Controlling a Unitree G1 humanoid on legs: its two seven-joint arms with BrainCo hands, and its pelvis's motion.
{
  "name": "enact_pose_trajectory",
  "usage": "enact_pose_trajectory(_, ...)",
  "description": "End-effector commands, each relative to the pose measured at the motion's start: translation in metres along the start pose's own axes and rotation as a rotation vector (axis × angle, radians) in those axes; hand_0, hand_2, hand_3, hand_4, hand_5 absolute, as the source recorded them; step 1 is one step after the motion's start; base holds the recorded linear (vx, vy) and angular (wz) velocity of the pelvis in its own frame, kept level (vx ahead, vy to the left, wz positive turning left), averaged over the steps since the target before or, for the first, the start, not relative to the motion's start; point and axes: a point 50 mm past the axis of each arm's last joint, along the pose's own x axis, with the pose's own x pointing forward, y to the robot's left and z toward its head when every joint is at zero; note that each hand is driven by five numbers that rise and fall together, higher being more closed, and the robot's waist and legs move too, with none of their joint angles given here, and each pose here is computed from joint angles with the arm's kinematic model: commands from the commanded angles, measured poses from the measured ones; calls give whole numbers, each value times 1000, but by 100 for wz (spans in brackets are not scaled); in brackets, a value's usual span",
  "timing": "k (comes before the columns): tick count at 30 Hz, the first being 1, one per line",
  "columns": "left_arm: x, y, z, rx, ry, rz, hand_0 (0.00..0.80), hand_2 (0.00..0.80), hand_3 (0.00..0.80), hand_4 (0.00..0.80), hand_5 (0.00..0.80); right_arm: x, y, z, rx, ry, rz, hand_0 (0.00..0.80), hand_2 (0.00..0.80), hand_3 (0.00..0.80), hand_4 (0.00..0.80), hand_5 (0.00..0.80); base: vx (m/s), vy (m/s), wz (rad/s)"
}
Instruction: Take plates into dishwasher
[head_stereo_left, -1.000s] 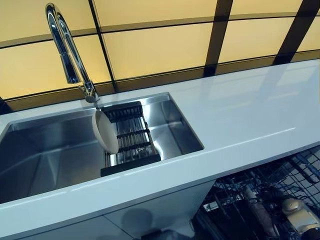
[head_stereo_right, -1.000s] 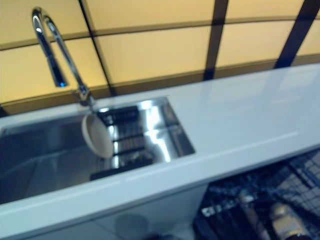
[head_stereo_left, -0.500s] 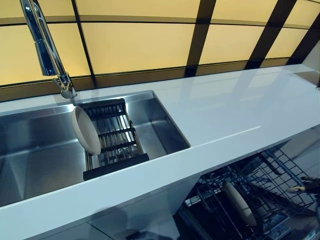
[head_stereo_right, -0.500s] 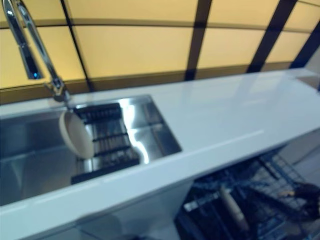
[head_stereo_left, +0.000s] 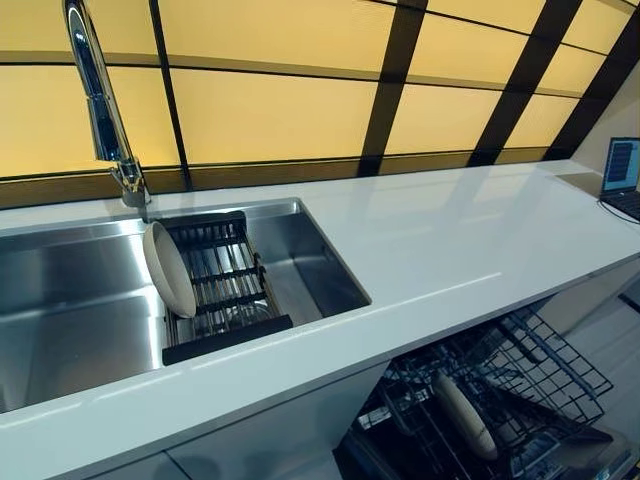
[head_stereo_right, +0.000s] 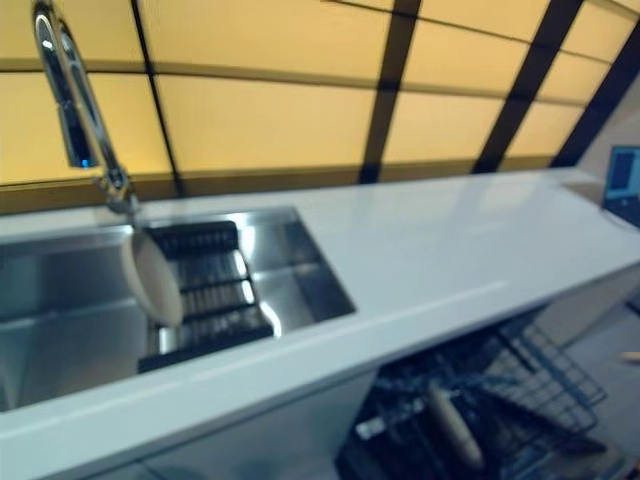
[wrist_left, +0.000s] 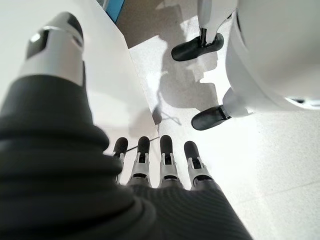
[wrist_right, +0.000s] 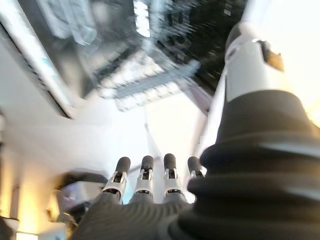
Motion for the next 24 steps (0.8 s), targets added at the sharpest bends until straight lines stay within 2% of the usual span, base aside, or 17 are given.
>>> enact_pose_trajectory(1, -1, 13, 12, 22, -32, 42, 0, 0, 0, 0, 0, -22, -47, 36, -61, -86, -222, 0, 0, 0, 0, 0, 0, 0, 0)
enact_pose_trajectory(6, -1, 13, 10, 35, -30, 40, 0, 0, 0, 0, 0, -48, -77, 80, -145, -224, -434, 0, 0, 0, 0, 0, 13, 22, 6)
enact_pose_trajectory(11, -1, 12, 9, 31, -27, 35, 0, 0, 0, 0, 0, -65, -73, 131, -198, -418, -495, 0, 0, 0, 0, 0, 13, 38, 9)
enact_pose_trajectory(20, 1, 6, 15, -10, -39, 22, 0, 0, 0, 0, 0, -98, -26, 217, -415, -822, -542, 0, 0, 0, 0, 0, -3, 36, 18)
enact_pose_trajectory(24, 1, 4, 19, -31, -56, 20, 0, 0, 0, 0, 0, -116, 6, 246, -515, -998, -478, 0, 0, 0, 0, 0, 7, 33, 15)
